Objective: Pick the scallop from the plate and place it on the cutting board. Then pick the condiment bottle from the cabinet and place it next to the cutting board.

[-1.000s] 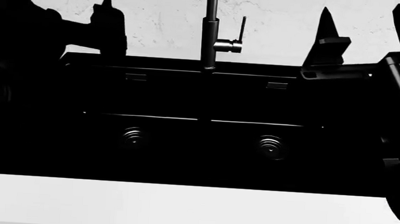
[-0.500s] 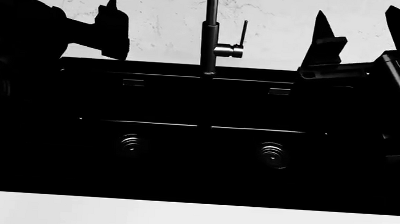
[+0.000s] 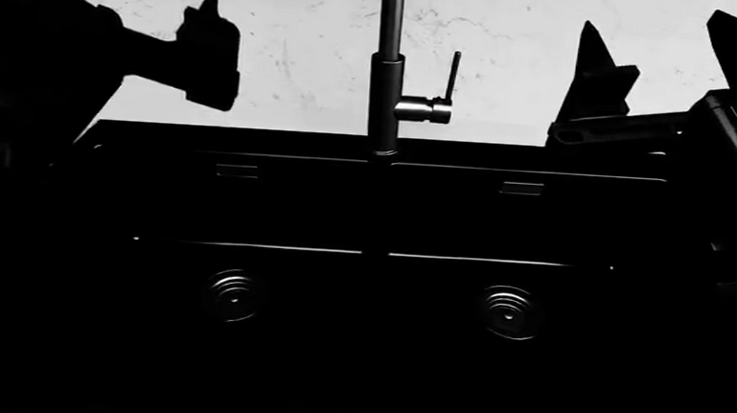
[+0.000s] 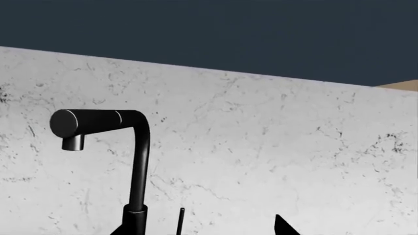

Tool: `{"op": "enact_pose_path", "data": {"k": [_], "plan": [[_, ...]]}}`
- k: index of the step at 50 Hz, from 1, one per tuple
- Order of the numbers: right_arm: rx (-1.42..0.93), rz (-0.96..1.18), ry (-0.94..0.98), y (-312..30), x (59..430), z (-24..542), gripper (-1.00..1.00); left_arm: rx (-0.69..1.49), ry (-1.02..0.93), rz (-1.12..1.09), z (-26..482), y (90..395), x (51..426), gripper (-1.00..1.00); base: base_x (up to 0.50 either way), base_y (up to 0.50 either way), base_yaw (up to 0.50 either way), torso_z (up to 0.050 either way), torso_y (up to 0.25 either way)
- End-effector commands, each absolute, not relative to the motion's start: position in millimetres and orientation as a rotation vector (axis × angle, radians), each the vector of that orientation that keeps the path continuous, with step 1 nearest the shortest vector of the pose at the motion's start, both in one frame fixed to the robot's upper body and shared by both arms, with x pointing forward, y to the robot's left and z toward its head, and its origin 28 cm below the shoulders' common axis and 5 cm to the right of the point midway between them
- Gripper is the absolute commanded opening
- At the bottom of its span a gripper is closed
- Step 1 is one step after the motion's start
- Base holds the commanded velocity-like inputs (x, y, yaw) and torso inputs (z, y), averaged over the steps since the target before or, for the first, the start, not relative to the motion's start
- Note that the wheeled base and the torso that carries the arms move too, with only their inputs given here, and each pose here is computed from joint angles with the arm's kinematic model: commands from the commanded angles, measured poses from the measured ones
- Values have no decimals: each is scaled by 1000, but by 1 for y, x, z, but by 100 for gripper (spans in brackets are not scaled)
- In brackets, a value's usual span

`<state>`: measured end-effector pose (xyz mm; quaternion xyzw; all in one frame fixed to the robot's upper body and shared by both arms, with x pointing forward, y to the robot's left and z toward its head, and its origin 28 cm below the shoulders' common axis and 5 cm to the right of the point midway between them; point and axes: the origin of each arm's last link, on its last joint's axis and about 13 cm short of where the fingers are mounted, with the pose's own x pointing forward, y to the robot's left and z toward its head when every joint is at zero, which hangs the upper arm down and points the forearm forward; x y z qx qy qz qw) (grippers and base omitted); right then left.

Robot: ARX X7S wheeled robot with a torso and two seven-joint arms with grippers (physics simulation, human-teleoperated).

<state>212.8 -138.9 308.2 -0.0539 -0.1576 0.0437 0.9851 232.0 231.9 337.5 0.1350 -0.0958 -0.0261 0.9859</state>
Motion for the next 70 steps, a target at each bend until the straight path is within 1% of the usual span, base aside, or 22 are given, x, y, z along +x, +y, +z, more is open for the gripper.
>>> {"op": "enact_pose_path", "data": {"k": [1, 11, 18, 30, 52, 62, 70], "plan": [[-110, 86, -313, -140, 212, 308, 100, 292, -236, -64, 342, 232, 228, 100, 0, 0, 0, 0, 0], [-109, 81, -313, -140, 211, 308, 100, 310, -457, -116, 358, 230, 209, 100, 0, 0, 0, 0, 1], [-101, 81, -311, -139, 211, 308, 100, 309, -522, -140, 367, 226, 200, 100, 0, 0, 0, 0, 0], [-107, 88, -311, -139, 212, 309, 100, 240, -651, -178, 394, 217, 187, 100, 0, 0, 0, 0, 0], [-107, 91, -303, -138, 212, 310, 100, 218, -733, -195, 446, 207, 186, 100, 0, 0, 0, 0, 0], [-99, 97, -297, -138, 213, 307, 100, 205, -721, -120, 465, 205, 198, 100, 0, 0, 0, 0, 0], [-105, 103, -293, -138, 213, 305, 100, 198, -722, -89, 470, 207, 197, 100, 100, -228, 0, 0, 0]]}}
